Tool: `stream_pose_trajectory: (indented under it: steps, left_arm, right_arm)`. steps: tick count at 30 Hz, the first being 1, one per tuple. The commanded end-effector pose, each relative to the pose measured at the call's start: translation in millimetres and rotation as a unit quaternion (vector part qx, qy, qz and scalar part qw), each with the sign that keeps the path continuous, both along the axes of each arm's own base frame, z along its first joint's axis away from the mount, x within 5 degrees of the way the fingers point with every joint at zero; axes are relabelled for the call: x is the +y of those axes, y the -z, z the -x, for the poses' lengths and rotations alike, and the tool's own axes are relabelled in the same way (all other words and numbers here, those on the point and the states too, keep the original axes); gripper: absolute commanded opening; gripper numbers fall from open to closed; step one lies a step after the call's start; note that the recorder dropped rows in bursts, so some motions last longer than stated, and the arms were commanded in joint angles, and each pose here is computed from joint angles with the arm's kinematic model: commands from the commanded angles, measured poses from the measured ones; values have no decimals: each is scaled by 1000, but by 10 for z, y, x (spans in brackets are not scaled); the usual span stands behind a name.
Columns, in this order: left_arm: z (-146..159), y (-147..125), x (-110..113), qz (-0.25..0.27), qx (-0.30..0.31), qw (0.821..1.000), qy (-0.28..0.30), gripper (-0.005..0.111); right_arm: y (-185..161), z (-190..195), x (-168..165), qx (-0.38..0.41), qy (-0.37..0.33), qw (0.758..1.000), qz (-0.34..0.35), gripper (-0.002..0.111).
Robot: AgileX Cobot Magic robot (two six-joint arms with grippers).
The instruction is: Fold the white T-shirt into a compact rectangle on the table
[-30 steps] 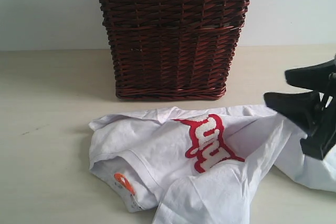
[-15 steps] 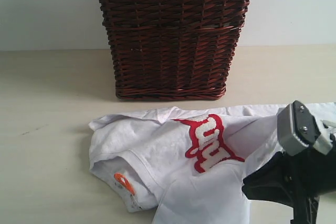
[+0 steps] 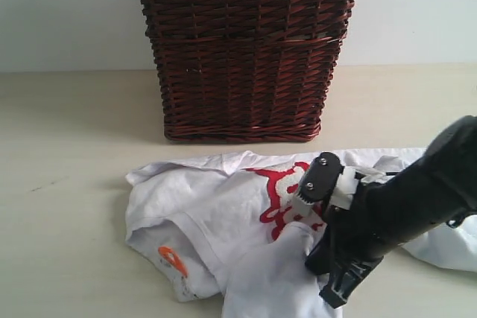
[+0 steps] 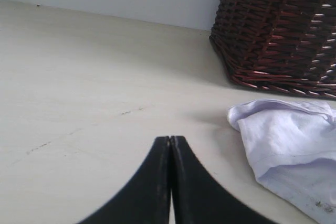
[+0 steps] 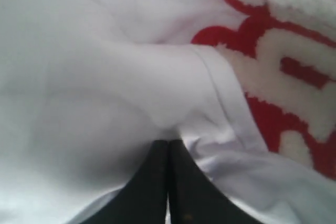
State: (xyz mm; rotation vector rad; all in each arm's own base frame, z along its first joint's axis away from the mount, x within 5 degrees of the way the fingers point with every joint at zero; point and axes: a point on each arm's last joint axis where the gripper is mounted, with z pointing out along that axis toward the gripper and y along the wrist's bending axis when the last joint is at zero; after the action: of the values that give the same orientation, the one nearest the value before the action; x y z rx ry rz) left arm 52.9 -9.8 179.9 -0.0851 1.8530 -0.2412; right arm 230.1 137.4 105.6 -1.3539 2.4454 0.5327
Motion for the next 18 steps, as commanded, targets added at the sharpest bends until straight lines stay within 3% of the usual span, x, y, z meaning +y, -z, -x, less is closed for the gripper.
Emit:
stream_pose_trajectory:
  steps: [1, 5, 10, 15, 18]
  left_arm:
    - [4, -15, -4, 4, -6, 1000, 3, 0]
    - [4, -15, -4, 4, -6, 1000, 3, 0]
    - [4, -15, -4, 4, -6, 1000, 3, 0]
    - [4, -15, -4, 4, -6, 1000, 3, 0]
    - [4, -15, -4, 4, -6, 1000, 3, 0]
  right_arm:
    - [21, 107, 301, 65, -59, 996, 21, 0]
    - [-68, 190, 672, 92, -137, 986, -1, 0]
    - [-264, 115, 1007, 47, -162, 985, -29, 0]
    - [-516, 164, 1006, 70, -167, 983, -32, 2]
    - [-731, 258, 898, 55, -221, 974, -11, 18]
